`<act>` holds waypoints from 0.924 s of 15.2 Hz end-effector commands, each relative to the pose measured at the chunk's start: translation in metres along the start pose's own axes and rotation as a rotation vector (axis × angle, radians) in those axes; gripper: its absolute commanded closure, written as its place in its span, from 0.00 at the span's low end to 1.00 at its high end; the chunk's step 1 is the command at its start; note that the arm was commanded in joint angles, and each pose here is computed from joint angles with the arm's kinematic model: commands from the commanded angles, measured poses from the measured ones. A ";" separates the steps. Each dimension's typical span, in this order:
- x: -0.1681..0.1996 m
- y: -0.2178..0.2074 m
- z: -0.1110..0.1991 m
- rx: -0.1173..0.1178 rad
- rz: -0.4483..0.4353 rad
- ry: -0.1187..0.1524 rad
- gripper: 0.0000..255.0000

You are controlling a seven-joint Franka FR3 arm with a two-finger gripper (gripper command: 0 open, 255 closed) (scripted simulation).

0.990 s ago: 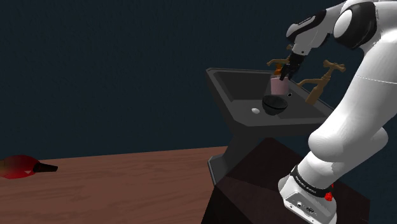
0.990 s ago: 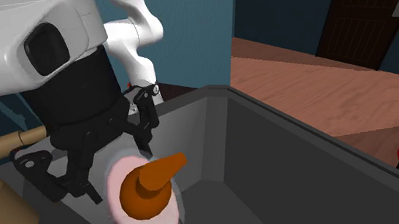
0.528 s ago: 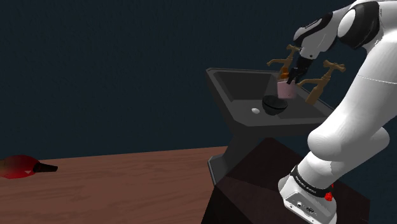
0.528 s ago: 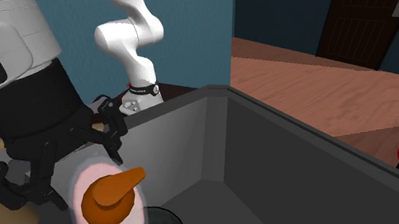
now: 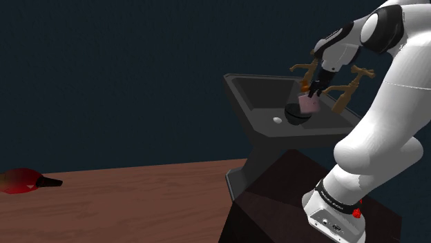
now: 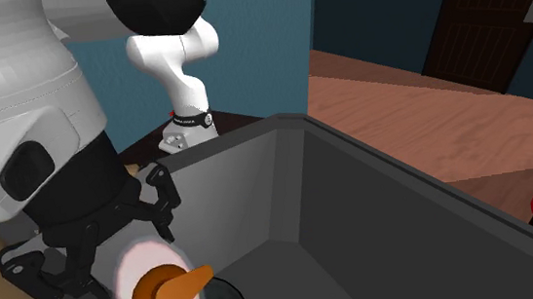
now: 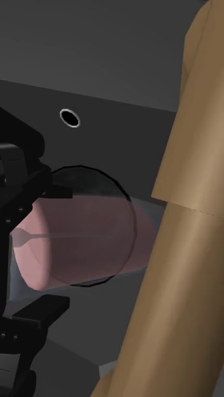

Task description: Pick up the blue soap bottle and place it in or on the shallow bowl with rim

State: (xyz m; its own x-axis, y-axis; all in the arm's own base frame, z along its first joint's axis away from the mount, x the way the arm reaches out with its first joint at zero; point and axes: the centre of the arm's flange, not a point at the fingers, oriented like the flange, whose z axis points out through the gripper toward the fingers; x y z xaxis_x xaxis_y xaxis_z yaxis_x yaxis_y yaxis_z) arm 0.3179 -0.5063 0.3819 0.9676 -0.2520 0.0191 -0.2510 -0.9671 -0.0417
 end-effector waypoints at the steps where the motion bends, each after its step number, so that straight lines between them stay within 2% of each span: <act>1: -0.001 0.001 0.011 -0.001 0.000 0.001 1.00; 3: -0.001 0.002 0.022 -0.001 0.000 0.001 1.00; 11: -0.001 0.002 0.022 -0.001 0.000 0.001 1.00; 12: -0.001 0.002 0.022 -0.001 0.000 0.001 0.00; 14: -0.001 0.002 0.022 -0.001 0.000 0.001 0.00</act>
State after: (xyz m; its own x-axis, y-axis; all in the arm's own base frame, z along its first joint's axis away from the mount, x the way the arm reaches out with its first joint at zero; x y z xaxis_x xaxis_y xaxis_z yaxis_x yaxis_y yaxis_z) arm 0.3168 -0.5070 0.3600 0.9675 -0.2520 0.0198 -0.2511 -0.9671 -0.0411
